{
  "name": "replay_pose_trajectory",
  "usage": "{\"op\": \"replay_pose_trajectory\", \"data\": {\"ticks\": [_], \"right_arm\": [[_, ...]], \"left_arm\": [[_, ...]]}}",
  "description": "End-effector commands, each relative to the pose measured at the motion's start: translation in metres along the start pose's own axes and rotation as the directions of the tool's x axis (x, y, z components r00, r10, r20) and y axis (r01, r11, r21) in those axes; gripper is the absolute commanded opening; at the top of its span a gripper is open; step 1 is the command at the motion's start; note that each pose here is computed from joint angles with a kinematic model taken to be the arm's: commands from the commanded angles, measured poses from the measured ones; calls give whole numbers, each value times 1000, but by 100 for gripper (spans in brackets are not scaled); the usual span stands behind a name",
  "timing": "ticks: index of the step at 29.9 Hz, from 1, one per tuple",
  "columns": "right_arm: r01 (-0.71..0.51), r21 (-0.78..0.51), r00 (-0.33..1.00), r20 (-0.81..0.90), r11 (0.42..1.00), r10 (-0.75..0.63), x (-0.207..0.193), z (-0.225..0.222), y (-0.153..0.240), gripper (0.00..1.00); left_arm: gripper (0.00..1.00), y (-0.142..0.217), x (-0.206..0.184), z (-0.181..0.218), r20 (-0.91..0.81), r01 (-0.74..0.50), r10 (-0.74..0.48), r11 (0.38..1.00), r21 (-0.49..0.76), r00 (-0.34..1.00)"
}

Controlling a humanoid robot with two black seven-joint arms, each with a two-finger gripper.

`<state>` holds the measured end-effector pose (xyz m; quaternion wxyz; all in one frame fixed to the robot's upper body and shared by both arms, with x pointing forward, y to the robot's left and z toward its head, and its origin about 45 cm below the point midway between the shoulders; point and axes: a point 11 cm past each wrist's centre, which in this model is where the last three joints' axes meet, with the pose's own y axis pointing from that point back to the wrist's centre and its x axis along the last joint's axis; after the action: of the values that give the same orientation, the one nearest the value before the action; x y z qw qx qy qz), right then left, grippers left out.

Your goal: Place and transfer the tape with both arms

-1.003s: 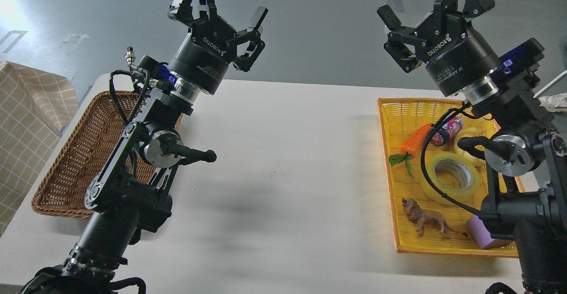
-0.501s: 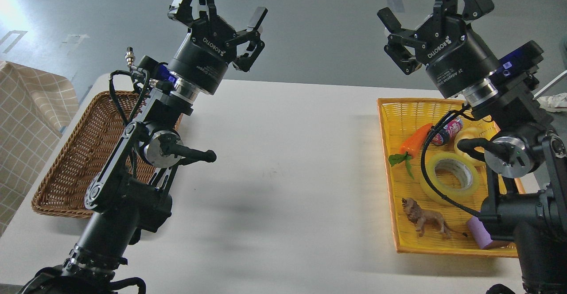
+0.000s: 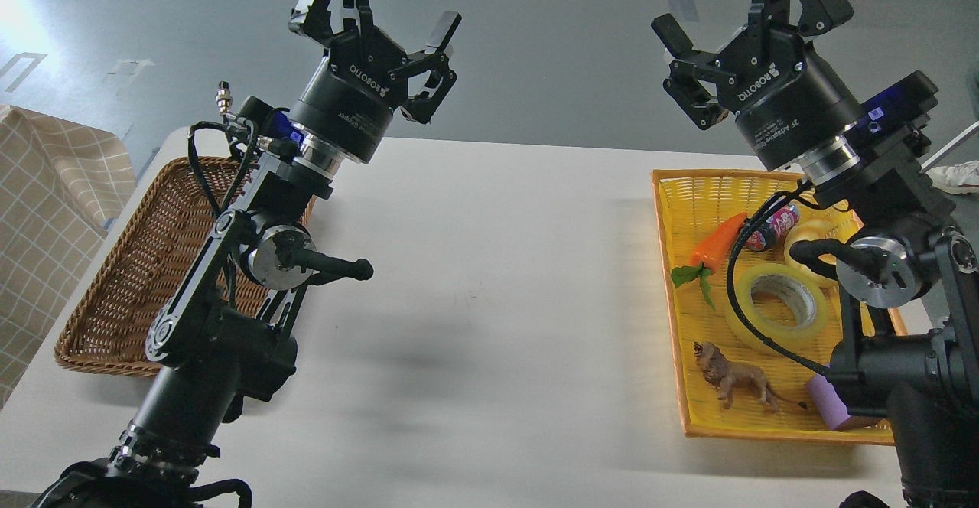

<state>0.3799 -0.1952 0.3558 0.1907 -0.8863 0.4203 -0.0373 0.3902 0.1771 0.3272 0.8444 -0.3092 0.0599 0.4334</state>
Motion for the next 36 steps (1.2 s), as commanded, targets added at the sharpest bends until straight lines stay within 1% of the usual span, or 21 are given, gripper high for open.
{"op": "replay_pose_trajectory", "data": {"ticks": [1,14,17,18,21,25,27,29,30,31,33,36], "right_arm": [[-1,-1,1000,1,1000,1,0,0,0,100],[9,-1,1000,0,1000,-9,-2,0,-1,100],[13,-16,999,-35,1000,-14,-4,1,-1,100],[12,-25,998,-59,1000,-13,-4,2,-1,100],[-23,-122,965,-261,992,-10,10,4,7,100],[-75,-207,907,-421,975,-20,30,3,20,100],[-157,-304,809,-585,940,-55,54,4,40,100],[-216,-360,730,-677,907,-95,66,8,53,100],[-242,-382,699,-706,892,-112,71,11,59,100],[-243,-382,699,-706,892,-113,71,11,59,100],[-295,-413,639,-756,862,-143,83,11,71,100],[-317,-402,617,-775,859,-135,92,-3,82,100]], "left_arm": [[98,0,0,0,0,0,0,1000,0,1000],[98,0,0,0,0,-1,1,1000,1,1000],[98,1,1,0,-1,-3,3,1000,1,1000],[98,1,1,0,-1,-3,3,1000,1,1000],[98,1,2,-1,-1,-6,6,1000,3,1000],[98,3,2,-2,-3,-9,9,1000,5,1000],[98,3,3,-3,-3,-11,11,1000,7,1000],[98,3,3,-3,-3,-11,11,1000,7,1000],[98,3,3,-2,-3,-10,10,1000,6,1000],[98,3,3,-2,-3,-10,10,1000,6,1000],[98,3,3,-3,-3,-12,13,1000,8,1000],[98,4,4,-4,-3,-15,15,1000,9,1000]]}}
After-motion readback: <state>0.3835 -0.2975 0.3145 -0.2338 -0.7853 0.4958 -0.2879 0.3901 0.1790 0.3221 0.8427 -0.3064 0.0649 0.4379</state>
